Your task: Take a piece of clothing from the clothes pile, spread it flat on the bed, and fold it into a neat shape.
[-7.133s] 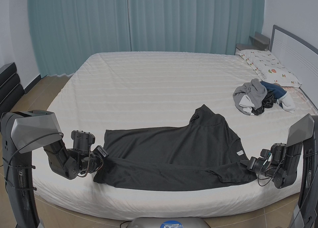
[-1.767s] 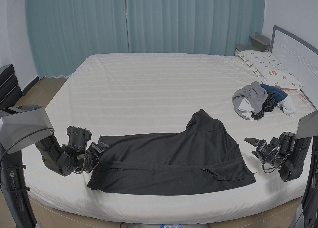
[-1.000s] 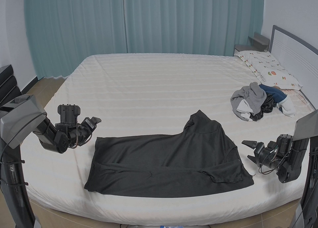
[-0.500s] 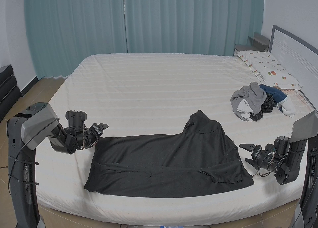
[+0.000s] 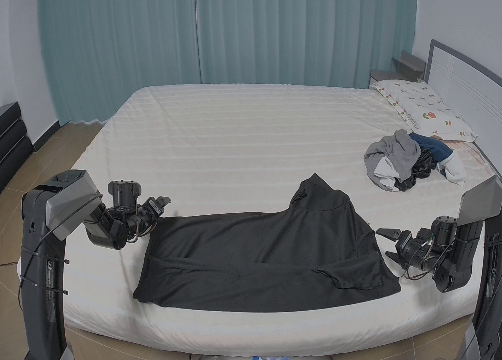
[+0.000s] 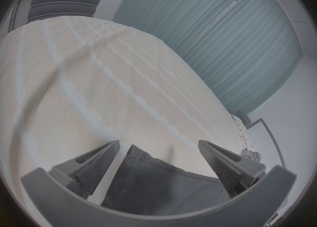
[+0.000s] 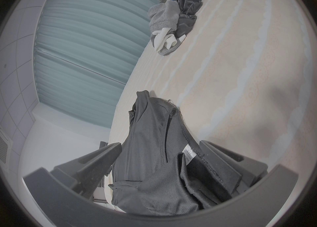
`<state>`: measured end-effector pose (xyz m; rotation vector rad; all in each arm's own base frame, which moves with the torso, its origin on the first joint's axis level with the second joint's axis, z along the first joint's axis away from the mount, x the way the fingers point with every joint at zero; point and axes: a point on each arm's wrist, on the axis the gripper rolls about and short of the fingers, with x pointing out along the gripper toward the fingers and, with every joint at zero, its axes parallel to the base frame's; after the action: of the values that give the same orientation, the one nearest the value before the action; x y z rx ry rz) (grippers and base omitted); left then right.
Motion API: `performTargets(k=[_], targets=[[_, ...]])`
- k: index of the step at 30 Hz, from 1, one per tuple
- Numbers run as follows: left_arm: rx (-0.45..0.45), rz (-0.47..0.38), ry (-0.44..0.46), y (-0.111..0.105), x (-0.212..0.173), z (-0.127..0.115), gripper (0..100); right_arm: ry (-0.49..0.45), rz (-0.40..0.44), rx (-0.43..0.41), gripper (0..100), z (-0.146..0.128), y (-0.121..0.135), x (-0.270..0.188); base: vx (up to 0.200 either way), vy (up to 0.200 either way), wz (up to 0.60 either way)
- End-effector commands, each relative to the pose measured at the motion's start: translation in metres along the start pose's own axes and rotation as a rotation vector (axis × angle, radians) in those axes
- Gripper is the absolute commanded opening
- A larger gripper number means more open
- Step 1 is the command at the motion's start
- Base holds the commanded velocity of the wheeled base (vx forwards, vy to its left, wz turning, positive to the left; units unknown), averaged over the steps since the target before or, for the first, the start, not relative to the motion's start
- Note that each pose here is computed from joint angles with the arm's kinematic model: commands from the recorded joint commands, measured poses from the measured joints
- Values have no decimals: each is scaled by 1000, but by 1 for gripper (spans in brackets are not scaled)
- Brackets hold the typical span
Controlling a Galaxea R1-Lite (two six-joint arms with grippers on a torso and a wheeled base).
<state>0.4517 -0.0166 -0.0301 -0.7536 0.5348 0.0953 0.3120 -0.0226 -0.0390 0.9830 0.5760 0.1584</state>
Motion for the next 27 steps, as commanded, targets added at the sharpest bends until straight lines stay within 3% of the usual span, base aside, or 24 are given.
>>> performTargets(k=[1,13,14,27], targets=[[-1,13,10,6,6,-6,100,-4,5,-3,100,0,0,0,0,0,0],[0,13,12,7,6,-7,100,-4,6,-3,100,1,1,0,0,0,0],[-1,12,11,6,6,-6,0,-4,6,-3,100,1,1,0,0,0,0],[23,17,4,5,1,-3,0,-6,6,-3,100,1,1,0,0,0,0]])
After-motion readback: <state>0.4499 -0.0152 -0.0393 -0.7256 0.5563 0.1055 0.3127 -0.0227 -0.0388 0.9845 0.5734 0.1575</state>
